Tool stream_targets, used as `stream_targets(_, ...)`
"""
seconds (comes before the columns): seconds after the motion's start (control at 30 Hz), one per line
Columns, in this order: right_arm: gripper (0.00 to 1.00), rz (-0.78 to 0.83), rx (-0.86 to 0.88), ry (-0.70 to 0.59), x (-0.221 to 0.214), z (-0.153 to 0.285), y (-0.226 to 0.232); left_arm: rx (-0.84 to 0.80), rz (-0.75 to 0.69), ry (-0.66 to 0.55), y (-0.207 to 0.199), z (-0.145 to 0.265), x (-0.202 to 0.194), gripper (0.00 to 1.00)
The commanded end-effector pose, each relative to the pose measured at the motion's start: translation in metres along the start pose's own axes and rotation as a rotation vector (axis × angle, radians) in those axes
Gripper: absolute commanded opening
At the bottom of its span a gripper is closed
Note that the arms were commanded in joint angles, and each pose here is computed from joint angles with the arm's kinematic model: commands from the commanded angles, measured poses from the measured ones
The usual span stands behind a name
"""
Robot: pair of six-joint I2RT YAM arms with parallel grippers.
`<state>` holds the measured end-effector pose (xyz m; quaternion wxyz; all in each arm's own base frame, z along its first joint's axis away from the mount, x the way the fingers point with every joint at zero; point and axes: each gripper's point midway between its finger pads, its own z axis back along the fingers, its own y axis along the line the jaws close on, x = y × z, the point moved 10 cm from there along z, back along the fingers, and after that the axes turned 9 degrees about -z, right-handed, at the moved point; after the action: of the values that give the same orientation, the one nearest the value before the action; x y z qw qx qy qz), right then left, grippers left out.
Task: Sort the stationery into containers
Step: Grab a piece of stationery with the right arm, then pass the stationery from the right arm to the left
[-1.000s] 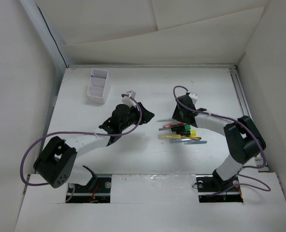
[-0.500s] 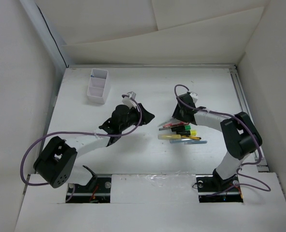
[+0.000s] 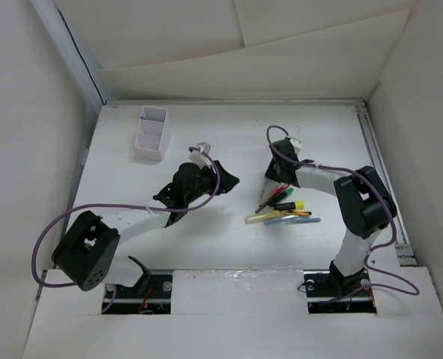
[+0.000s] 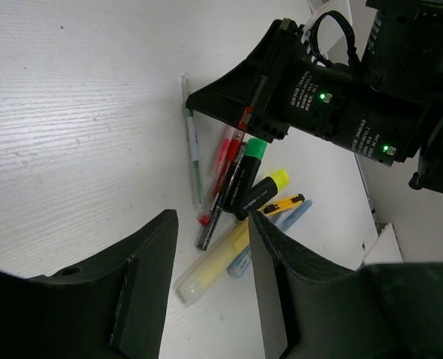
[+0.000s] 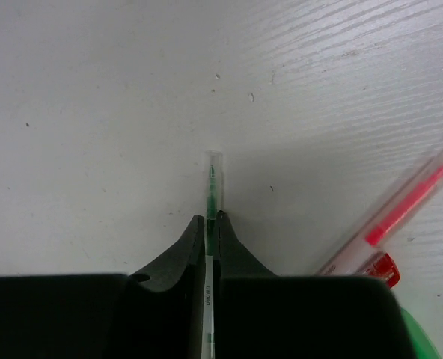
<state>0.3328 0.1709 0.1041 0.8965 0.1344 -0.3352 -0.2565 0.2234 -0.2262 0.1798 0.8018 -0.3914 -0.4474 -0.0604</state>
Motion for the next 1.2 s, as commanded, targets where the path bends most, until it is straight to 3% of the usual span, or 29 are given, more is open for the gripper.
stream_targets(0.0, 0.02, -0.034, 0.054, -0.022, 0.009, -0.002, 0.013, -0.015, -0.024, -0.039, -0.006, 0.003, 0.01, 0.39)
stream_targets(0.47, 0.0, -0.092, 0.321, -0.053, 0.025, 0.041, 0.053, -0.01, -0.08, 0.009, -0.009, 0.0, 0.015, 0.42)
stream_targets(0.73, 0.0, -0.023, 0.457, -0.121, 0.031, 0.084, 0.061, -0.078, -0.141, 0.087, -0.016, -0.013, 0.019, 0.42)
stream_targets(1.17, 0.0, 0.068, 0.67, -0.113, 0.027, 0.128, 0.07, -0.174, -0.171, 0.059, -0.034, -0.017, 0.023, 0.41)
